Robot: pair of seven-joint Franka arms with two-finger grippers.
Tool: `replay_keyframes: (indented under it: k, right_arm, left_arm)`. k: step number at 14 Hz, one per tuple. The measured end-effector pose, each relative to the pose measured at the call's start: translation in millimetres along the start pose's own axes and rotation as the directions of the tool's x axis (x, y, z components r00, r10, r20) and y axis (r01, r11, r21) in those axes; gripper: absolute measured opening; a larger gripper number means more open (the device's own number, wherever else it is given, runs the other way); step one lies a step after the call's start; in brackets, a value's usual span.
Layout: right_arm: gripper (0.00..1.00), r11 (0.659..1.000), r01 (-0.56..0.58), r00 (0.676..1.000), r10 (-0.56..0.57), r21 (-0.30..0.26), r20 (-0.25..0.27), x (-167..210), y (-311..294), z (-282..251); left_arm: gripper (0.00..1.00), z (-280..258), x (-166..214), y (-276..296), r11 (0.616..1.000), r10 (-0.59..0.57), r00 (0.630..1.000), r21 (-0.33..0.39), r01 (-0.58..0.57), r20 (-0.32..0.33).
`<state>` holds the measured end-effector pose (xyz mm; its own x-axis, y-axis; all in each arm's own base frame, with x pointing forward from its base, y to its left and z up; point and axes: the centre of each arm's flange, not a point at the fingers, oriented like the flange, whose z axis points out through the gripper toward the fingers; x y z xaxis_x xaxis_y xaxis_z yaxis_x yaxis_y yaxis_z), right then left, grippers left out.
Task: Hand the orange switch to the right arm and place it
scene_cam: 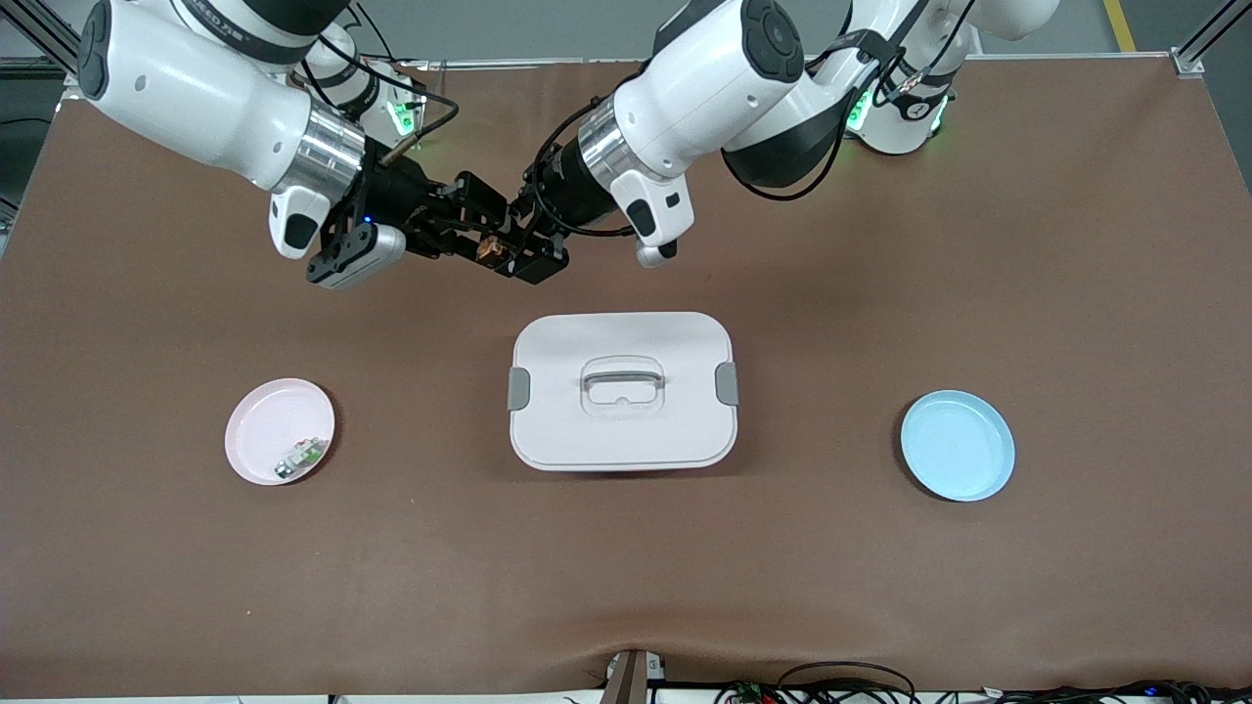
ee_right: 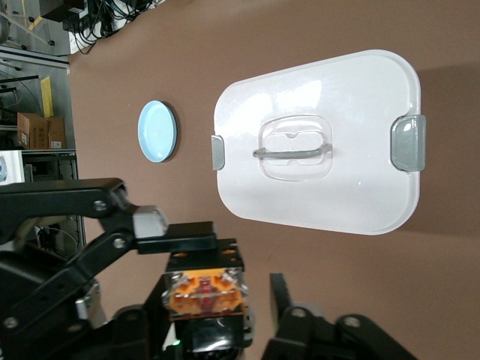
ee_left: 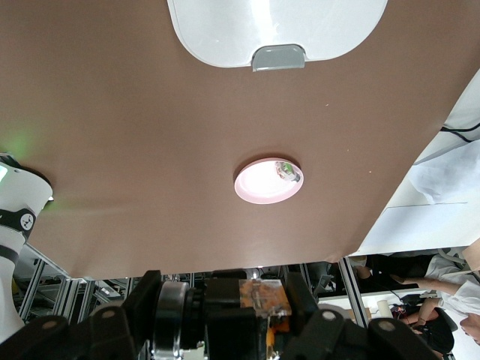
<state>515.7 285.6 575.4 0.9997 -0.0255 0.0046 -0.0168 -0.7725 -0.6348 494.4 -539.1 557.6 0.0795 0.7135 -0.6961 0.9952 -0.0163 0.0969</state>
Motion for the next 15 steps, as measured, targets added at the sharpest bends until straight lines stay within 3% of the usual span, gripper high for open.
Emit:
replay_keyframes:
  k: [1,9,12,15]
  right_arm:
    - [0.42,1.0,0.003,1.0,-0.003,-0.002,-0.001,-0.7,-1.0,-0.1]
    - [0.42,1.0,0.005,1.0,-0.005,-0.004,-0.003,-1.0,-1.5,0.6]
    - [0.42,1.0,-0.013,1.0,0.013,-0.011,0.0,-1.1,1.1,3.0]
    - [0.42,1.0,-0.013,1.0,0.013,-0.016,0.0,-1.2,1.5,3.1]
  left_arm:
    - [0.72,0.8,0.3,-0.3,1.0,0.0,1.0,0.001,0.0,-0.001]
    - [0.73,0.8,0.2,-0.5,1.0,0.005,1.0,0.0,-0.005,-0.006]
    - [0.98,-2.9,-1.4,0.9,1.0,0.016,1.0,-0.011,-0.016,-0.01]
    - [1.0,-6.1,-2.8,1.0,1.0,0.018,1.0,-0.016,-0.019,-0.008]
